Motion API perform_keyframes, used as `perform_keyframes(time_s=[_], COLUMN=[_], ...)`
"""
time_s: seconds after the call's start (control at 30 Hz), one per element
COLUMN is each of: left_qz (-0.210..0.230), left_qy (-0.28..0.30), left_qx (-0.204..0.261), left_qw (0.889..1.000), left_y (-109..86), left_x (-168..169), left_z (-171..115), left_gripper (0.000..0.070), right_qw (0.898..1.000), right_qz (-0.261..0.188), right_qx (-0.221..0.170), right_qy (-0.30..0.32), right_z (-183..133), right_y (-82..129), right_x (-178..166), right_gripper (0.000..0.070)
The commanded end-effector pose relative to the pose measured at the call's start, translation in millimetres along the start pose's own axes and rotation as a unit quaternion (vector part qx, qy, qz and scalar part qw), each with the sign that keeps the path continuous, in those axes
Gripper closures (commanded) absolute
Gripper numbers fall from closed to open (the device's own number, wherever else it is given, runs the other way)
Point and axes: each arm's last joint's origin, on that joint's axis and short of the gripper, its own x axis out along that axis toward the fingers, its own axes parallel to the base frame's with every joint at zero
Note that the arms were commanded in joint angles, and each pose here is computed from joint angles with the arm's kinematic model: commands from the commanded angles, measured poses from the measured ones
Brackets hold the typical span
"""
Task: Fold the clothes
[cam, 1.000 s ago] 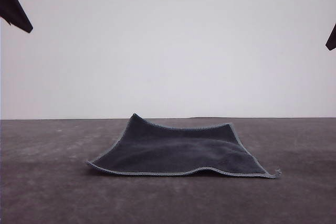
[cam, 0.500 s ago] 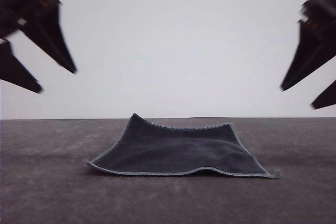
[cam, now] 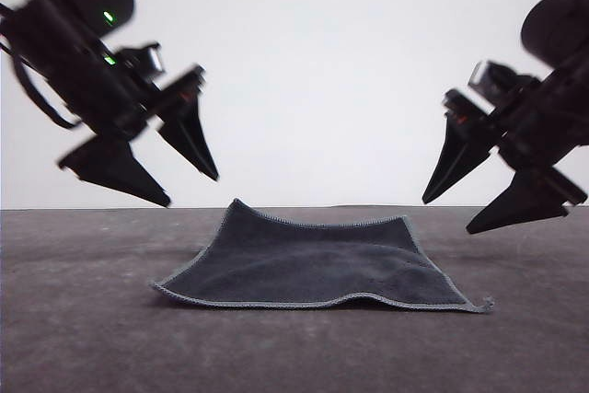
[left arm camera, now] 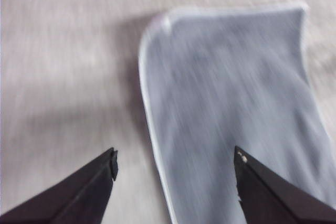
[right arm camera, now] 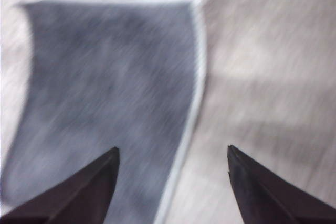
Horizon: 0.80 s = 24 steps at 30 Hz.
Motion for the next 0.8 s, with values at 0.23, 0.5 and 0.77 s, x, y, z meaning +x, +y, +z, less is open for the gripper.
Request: perform_keyframes(time_s=[0.23, 0.5, 0.77], left_qz=[-0.007, -0.053, -0.055], left_qy=[0.005, 0.024, 0.035], left_qx=[0.023, 0.023, 0.027], left_qw=[1.0, 0.998, 0.998], left_y=[15.1, 13.9, 8.4], left_x=[59.0, 87.7, 89.7], left_z=[38.6, 45.2, 42.1], left_gripper=[0.0266, 0.0266, 0.0267], right_qw=[1.0, 1.0, 0.999], right_qz=[0.008, 0.021, 0.048], right_qx=[0.007, 0.001, 0.004], right_qy=[-0.005, -0.015, -0.004], right_z=[16.8, 21.4, 39.0], right_y=[-14.4, -18.6, -29.0], right_x=[12.0, 14.9, 39.1], right_gripper=[0.0287, 0.0288, 0.0288])
